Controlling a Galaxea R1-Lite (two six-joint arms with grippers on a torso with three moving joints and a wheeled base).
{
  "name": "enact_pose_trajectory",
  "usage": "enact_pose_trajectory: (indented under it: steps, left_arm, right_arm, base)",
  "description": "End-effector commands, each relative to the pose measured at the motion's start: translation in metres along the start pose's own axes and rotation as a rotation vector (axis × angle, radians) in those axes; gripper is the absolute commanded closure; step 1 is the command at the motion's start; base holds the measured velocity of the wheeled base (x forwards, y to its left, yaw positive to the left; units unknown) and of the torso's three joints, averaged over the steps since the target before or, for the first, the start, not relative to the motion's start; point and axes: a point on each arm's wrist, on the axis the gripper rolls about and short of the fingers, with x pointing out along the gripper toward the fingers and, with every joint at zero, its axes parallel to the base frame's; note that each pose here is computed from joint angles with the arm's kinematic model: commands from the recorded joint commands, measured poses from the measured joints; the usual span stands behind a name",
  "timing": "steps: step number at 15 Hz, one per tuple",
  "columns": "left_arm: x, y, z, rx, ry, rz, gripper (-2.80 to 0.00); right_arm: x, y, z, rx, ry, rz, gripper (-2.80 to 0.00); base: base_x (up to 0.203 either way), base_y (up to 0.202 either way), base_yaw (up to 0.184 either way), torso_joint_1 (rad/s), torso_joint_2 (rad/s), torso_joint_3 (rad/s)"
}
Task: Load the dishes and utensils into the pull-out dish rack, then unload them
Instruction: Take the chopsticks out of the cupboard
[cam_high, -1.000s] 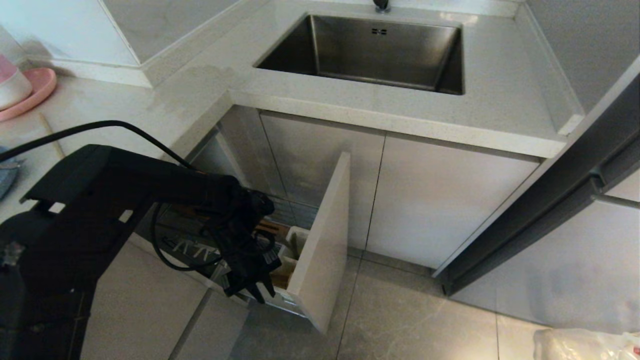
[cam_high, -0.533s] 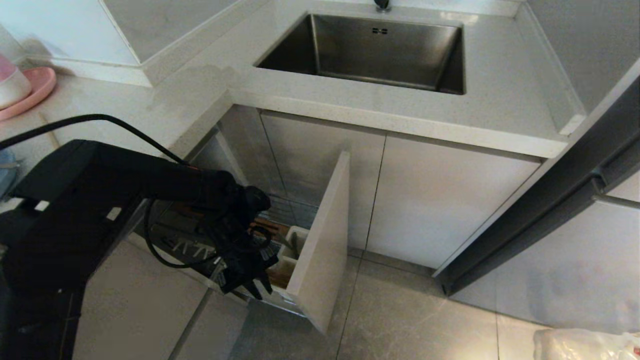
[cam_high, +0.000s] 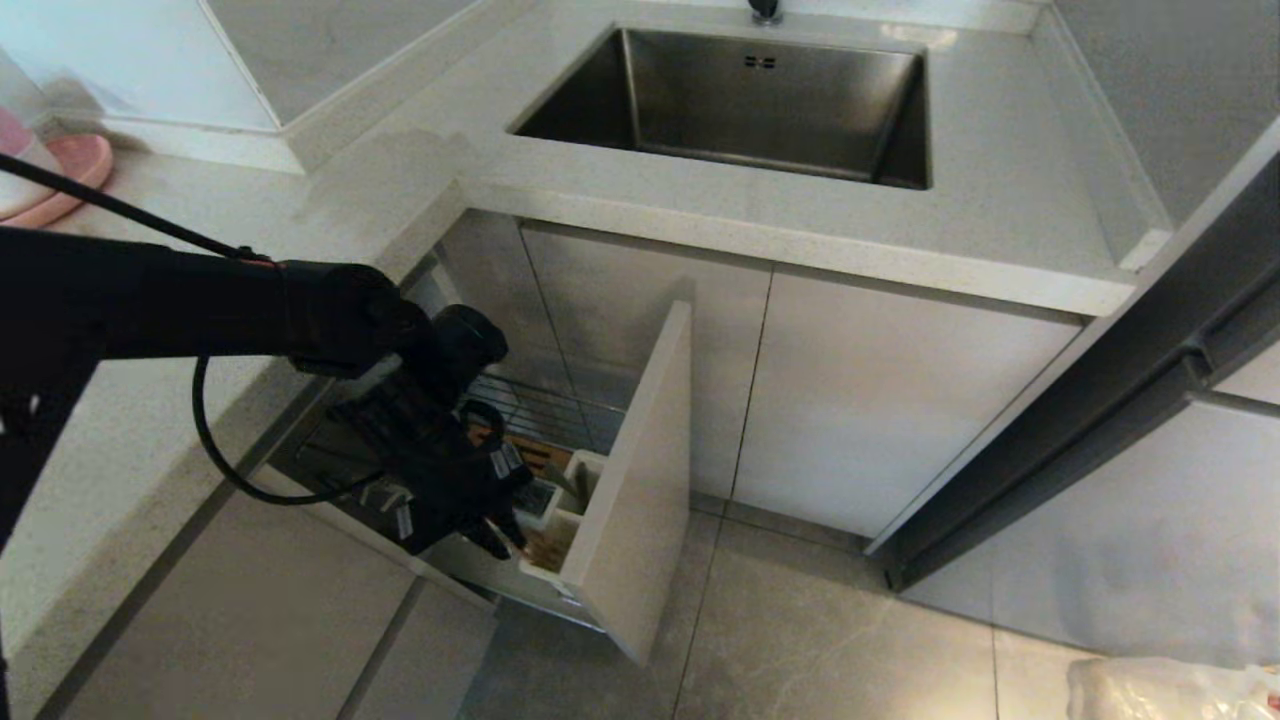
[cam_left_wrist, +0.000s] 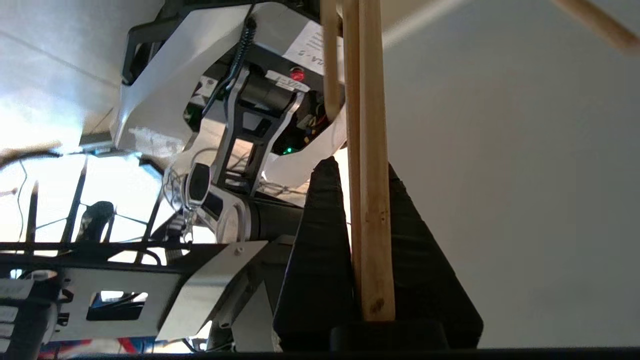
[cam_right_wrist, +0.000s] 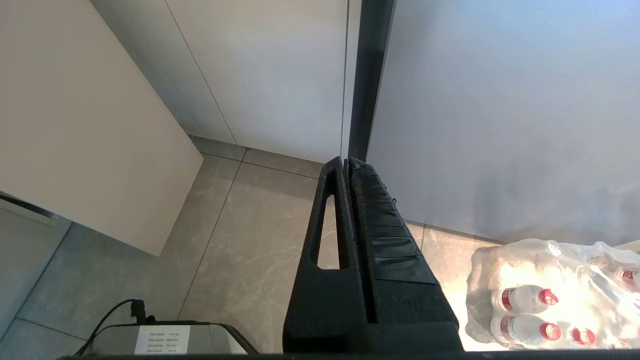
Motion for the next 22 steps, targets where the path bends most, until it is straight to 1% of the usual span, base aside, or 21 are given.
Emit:
enact_pose_trajectory:
  steps: [1,9,12,19,22]
  left_arm:
    - [-0.017,0.001,-0.007,0.006,-0.026,-0.033,0.00]
    - [-0.048,0.004,-0.018,0.020,-0.083,-0.094,0.00]
    - [-0.063,0.006,-0.024,0.020,-0.076,-0.088,0.00]
    - [-0.085,0.010,-0.035,0.031,-0.113,-0.133,0.00]
    - [-0.090,0.009,-0.043,0.032,-0.090,-0.120,0.00]
  right_arm:
    - [0.000,0.000,0.000,0.000,0.001,0.000,0.00]
    - [0.000,0.000,0.000,0.000,0.000,0.000,0.00]
    - [0.000,0.000,0.000,0.000,0.001,0.000,0.00]
    - [0.000,0.000,0.000,0.000,0.000,0.000,0.00]
    - [0.000,0.000,0.000,0.000,0.001,0.000,0.00]
  base:
    - [0.000,0.000,0.000,0.000,0.00,0.000]
    - [0.000,0.000,0.000,0.000,0.00,0.000]
    - [0.000,0.000,0.000,0.000,0.00,0.000]
    - [0.000,0.000,0.000,0.000,0.00,0.000]
    - [0.000,0.000,0.000,0.000,0.00,0.000]
